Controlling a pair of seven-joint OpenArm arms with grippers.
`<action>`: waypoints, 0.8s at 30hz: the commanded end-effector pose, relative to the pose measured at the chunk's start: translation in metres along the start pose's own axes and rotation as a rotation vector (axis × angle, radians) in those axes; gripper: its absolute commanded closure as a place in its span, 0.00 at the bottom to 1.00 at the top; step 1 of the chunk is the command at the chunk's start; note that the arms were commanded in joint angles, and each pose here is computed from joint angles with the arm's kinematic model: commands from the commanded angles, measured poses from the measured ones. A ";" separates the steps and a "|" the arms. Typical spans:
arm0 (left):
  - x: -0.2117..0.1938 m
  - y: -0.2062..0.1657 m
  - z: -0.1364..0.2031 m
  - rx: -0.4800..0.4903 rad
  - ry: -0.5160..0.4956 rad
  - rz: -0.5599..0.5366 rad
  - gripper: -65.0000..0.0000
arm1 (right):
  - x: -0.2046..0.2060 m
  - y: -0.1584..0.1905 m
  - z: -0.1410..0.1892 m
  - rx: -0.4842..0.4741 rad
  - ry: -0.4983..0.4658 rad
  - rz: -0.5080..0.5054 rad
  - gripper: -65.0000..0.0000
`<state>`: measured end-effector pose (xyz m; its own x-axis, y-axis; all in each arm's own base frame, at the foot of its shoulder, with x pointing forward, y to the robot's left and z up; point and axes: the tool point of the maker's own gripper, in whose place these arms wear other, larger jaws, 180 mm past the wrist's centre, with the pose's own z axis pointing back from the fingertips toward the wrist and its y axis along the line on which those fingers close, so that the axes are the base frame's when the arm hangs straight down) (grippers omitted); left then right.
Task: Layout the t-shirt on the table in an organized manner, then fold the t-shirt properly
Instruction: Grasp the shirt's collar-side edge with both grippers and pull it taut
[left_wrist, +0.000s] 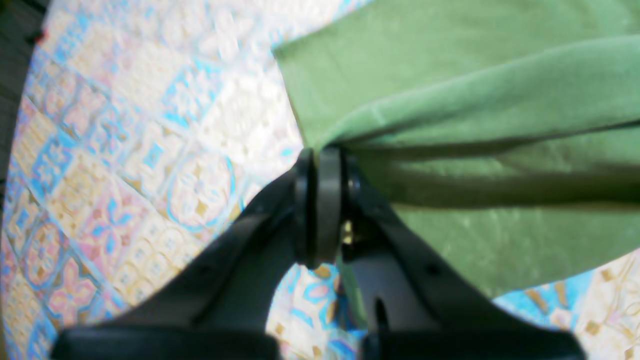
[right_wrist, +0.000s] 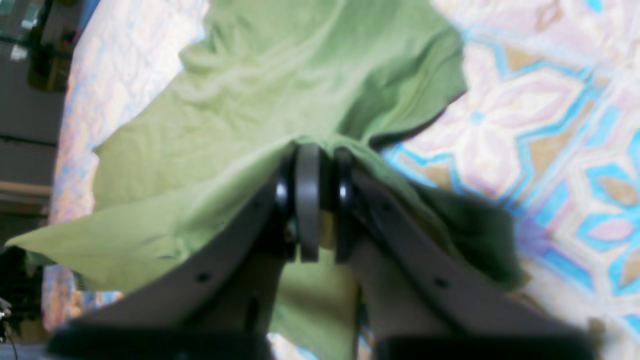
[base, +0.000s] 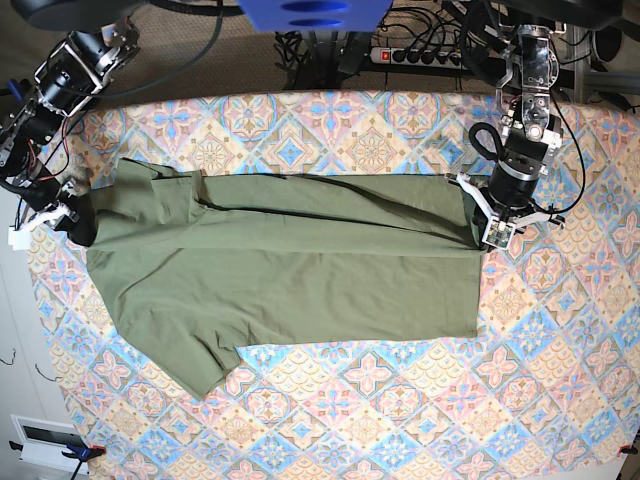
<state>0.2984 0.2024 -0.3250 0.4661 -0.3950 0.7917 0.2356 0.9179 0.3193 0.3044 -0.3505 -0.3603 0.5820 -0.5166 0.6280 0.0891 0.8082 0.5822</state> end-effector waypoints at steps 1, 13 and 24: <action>0.008 0.009 0.000 0.023 -0.031 -0.004 1.00 | 0.023 0.000 0.007 -0.004 -0.056 0.033 0.98; -0.007 0.008 -0.005 0.020 0.009 0.006 1.00 | 0.038 0.002 0.004 -0.006 -0.121 0.042 0.98; -0.031 0.006 -0.015 0.009 0.035 0.029 1.00 | 0.028 -0.004 -0.010 0.019 -0.106 -0.048 0.96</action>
<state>0.2920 0.2151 -0.3665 0.5314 -0.3610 0.7663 0.2291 0.9322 0.2803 0.3162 -0.3498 -0.3762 0.5502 -0.5898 0.5911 0.1306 0.7600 0.6367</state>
